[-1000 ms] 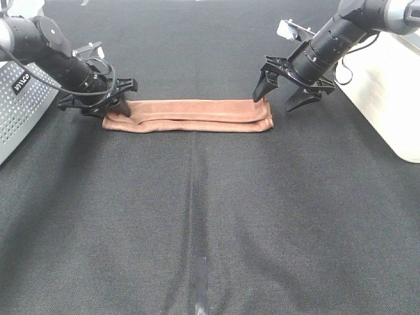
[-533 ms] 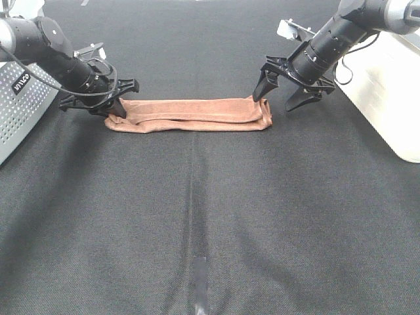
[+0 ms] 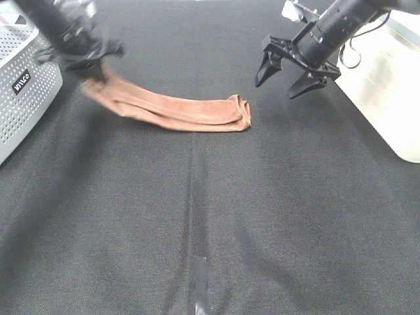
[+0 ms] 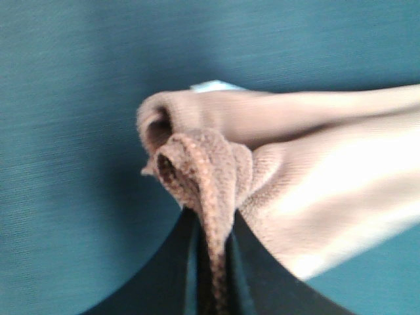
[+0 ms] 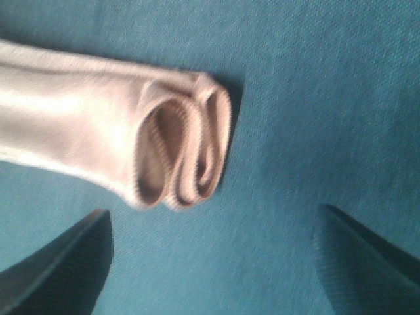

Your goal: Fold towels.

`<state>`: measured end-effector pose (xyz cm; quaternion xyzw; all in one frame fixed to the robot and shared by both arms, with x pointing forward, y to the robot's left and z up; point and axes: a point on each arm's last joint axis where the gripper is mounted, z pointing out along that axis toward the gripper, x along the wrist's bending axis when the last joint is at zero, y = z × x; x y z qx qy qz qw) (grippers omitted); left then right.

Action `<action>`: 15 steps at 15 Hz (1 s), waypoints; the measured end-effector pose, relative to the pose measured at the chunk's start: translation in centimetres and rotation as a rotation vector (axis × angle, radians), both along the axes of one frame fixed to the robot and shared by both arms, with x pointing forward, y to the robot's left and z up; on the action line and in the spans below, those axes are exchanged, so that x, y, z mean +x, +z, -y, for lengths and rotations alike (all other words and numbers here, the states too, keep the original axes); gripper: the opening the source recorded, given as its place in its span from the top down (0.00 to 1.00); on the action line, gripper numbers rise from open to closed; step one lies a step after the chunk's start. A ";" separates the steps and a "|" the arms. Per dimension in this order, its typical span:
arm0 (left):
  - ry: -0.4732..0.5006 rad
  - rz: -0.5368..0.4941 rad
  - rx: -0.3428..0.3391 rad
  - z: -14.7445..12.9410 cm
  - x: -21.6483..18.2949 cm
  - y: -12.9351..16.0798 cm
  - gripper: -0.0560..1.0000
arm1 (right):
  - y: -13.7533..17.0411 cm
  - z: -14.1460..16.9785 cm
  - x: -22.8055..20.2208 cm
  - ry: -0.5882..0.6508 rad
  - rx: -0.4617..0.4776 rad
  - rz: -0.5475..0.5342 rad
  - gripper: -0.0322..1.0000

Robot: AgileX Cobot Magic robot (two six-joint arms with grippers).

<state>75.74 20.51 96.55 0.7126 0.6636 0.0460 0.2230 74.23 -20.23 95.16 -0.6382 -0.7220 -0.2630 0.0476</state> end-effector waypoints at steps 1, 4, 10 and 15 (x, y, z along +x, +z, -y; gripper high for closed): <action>-0.004 0.002 -0.041 1.6 -0.2 0.4 0.89 | 0.6 0.0 -0.2 0.005 0.002 -0.002 0.21; -0.042 0.024 -0.234 8.1 -1.1 0.7 0.89 | 2.7 0.1 -0.6 0.000 -0.002 0.021 0.21; 0.026 0.078 -0.455 15.3 -1.3 -2.9 0.74 | 3.1 0.2 -1.1 0.017 -0.012 -0.011 0.21; 0.070 0.100 -0.552 16.7 -1.3 -2.4 0.26 | 3.1 0.2 -1.3 0.025 -0.015 -0.027 0.21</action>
